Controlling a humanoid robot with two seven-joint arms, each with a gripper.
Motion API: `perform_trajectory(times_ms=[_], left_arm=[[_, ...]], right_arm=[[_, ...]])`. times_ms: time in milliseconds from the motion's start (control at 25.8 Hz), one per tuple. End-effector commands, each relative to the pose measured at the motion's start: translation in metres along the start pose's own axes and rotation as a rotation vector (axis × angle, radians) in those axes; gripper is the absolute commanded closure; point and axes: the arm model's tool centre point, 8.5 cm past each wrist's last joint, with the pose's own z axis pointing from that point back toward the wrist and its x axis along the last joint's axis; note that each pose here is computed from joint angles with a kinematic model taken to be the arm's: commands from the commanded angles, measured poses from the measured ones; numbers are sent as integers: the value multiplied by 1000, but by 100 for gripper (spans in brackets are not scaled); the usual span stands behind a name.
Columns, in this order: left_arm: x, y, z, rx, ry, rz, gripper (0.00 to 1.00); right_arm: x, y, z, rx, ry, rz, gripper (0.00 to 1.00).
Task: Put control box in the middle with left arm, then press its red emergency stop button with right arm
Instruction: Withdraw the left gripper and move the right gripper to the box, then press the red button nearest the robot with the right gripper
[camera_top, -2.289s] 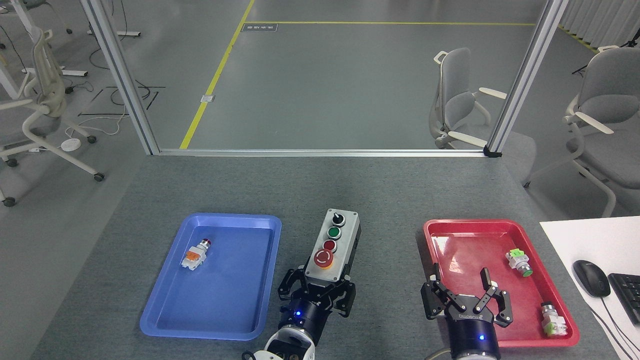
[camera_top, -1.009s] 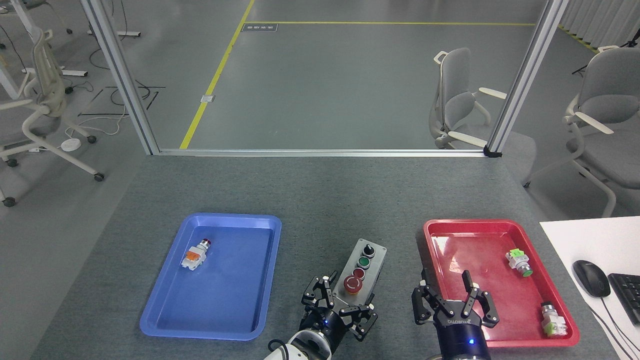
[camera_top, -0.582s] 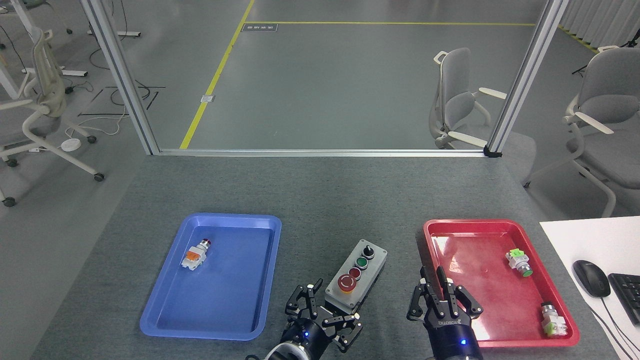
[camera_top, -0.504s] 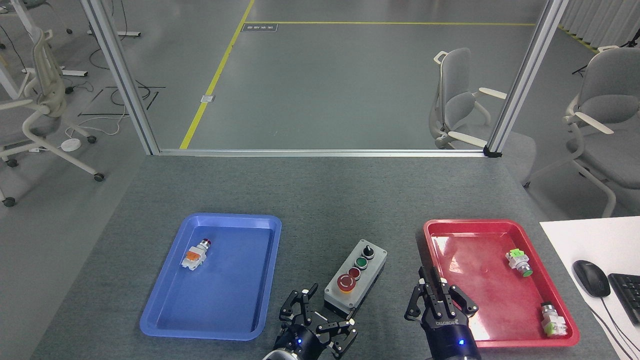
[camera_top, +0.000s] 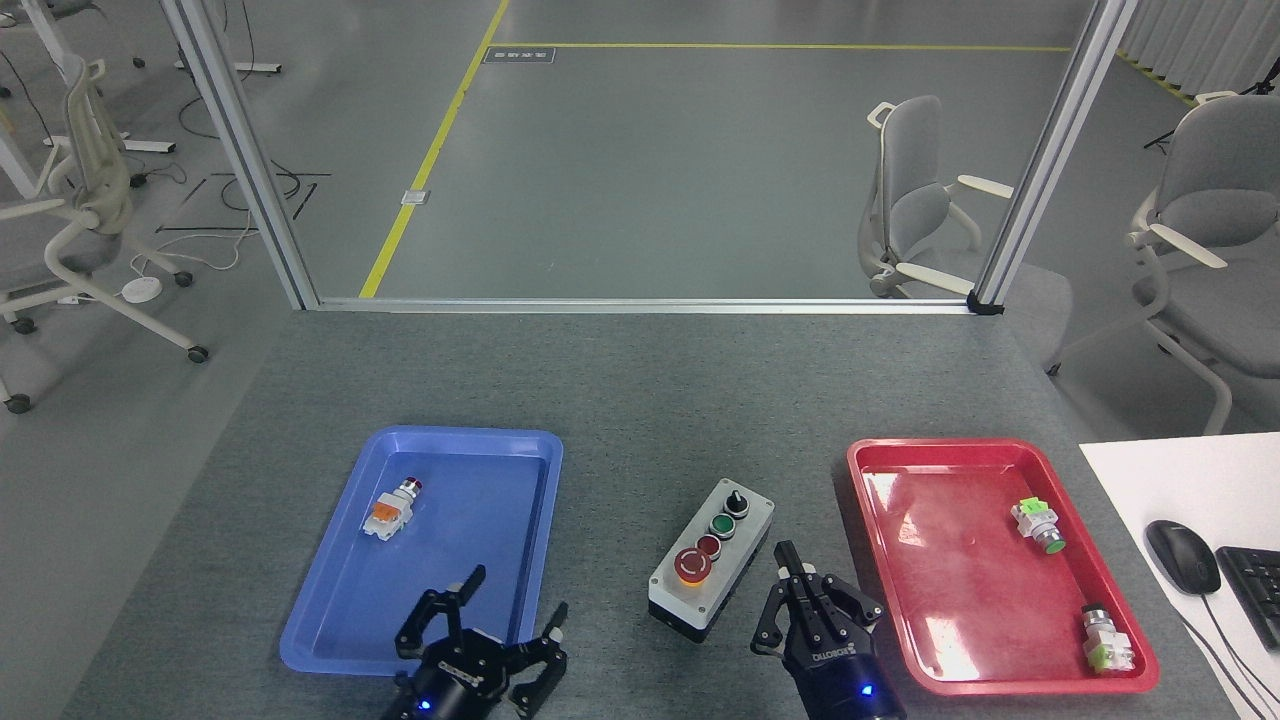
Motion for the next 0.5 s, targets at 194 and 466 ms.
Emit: perform_trajectory(times_ms=[194, 466], left_arm=[[-150, 47, 20, 151, 336, 126, 1], [-168, 49, 15, 154, 447, 120, 1]], right_arm=[[38, 8, -25, 39, -44, -12, 100], [45, 23, -29, 86, -53, -6, 100]])
